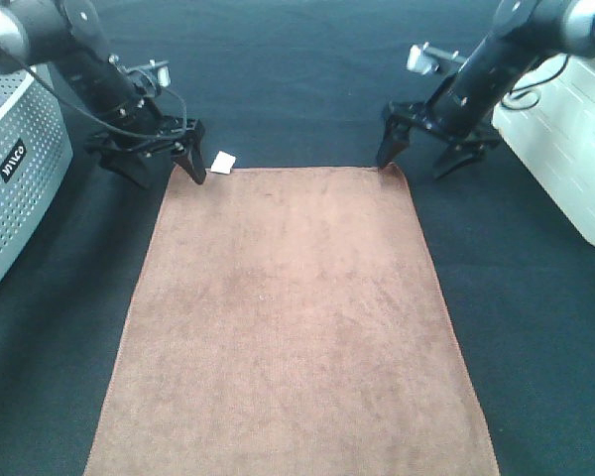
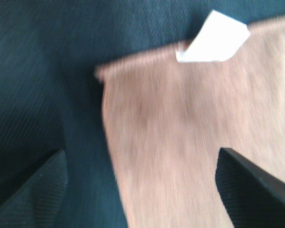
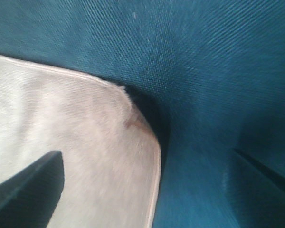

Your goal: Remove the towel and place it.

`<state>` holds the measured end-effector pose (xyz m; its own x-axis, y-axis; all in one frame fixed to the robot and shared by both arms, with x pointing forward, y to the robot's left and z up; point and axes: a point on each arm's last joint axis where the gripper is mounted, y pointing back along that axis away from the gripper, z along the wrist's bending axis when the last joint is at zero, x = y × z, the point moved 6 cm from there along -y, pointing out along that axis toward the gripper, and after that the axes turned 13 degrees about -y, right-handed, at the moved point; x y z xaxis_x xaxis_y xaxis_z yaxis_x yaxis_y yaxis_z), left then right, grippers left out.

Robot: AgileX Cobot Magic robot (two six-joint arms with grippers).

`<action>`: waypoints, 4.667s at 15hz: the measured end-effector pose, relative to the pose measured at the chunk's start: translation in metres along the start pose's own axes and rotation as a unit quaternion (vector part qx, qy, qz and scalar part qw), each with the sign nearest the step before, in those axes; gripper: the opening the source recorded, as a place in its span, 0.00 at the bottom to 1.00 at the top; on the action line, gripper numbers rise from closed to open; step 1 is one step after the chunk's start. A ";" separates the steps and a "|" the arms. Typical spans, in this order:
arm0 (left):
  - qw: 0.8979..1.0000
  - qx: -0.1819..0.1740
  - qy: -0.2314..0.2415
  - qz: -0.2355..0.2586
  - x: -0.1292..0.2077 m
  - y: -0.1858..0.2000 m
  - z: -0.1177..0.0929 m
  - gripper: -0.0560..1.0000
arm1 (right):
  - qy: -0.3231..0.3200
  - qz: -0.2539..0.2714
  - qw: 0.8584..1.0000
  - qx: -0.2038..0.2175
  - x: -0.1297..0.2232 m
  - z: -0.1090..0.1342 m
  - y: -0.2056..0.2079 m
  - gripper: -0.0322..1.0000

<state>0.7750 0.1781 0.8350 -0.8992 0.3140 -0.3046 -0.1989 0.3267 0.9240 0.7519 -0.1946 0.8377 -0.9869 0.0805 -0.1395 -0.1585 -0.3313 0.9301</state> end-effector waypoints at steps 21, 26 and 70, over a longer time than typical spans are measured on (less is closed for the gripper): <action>0.998 -0.030 -0.050 -0.023 -0.012 -0.033 -0.037 0.10 | 0.075 -0.042 0.995 0.042 -0.003 0.023 -0.041 0.04; 0.997 -0.048 -0.064 -0.017 -0.011 -0.033 -0.034 0.06 | 0.077 -0.046 0.995 0.043 -0.005 0.023 -0.041 0.03; 0.923 -0.181 -0.154 -0.302 -0.096 -0.040 -0.001 0.14 | 0.072 -0.328 0.942 0.015 -0.100 0.018 -0.044 0.39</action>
<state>0.8690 0.1343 0.8275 -0.4390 0.4286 -0.7897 -0.7956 0.2229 0.5633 0.8578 -0.1709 0.8164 -0.6715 0.1292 -0.7296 -0.7363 -0.2271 0.6374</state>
